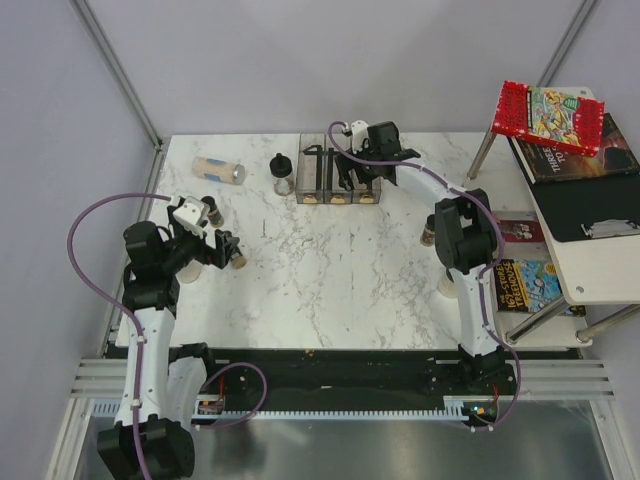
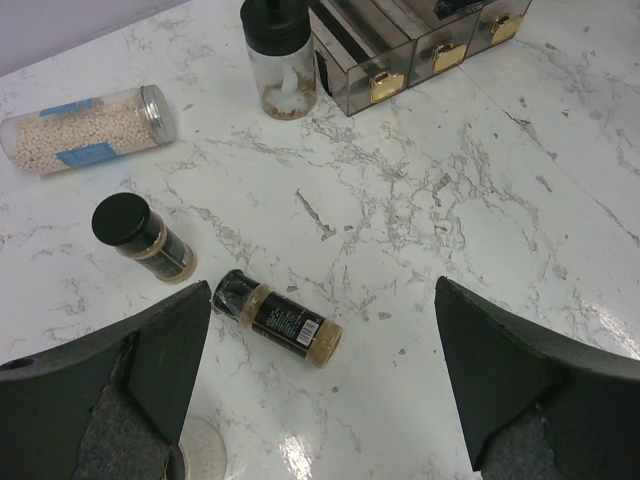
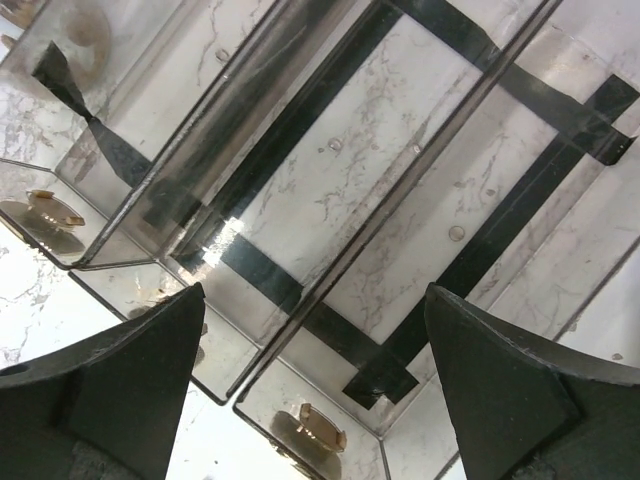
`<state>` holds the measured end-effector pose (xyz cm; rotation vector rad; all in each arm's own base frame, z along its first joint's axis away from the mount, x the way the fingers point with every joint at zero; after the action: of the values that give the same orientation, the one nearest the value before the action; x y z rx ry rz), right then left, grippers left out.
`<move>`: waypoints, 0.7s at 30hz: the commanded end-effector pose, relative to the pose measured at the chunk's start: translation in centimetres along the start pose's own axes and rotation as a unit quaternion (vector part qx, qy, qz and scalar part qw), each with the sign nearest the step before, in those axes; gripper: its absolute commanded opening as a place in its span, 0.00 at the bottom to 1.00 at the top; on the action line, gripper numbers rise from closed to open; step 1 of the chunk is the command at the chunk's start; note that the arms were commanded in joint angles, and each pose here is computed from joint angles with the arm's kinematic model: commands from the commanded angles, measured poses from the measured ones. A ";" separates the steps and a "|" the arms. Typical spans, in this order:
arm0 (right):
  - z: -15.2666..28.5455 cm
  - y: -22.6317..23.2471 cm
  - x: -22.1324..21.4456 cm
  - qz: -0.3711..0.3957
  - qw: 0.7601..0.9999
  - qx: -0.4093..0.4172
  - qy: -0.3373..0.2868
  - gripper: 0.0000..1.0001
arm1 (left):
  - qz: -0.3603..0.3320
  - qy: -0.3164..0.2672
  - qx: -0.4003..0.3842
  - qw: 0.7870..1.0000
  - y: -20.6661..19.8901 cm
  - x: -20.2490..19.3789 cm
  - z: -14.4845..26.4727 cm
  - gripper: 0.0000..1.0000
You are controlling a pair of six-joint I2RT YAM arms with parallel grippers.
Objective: Organize the condiment bottles
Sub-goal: Move the storage box to the center of the board.
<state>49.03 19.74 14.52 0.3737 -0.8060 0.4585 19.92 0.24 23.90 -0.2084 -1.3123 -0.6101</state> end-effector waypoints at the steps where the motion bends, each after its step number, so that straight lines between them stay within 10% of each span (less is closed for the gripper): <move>1: -0.5 0.5 0.0 0.000 1.000 -0.009 -0.003 0.97 | -0.026 -0.014 -0.009 1.000 0.2 0.6 0.1 0.99; 21: -2.0 0.4 -0.7 -0.014 1.000 -0.027 0.004 0.68 | -0.028 -0.013 -0.024 0.999 0.0 0.5 0.1 0.99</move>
<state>49.56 20.34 12.42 0.3435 -0.8000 0.4081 19.84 0.12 23.84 -0.2212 -1.3115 -0.6372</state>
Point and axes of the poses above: each gripper's point midway between its finger pads, its own z axis back along the fingers, its own y axis along the line the jaws close on, x = y × z, the point moved 10 cm from there along z, back along the fingers, and after that the axes turned 7 degrees about -z, right-handed, at the moved point
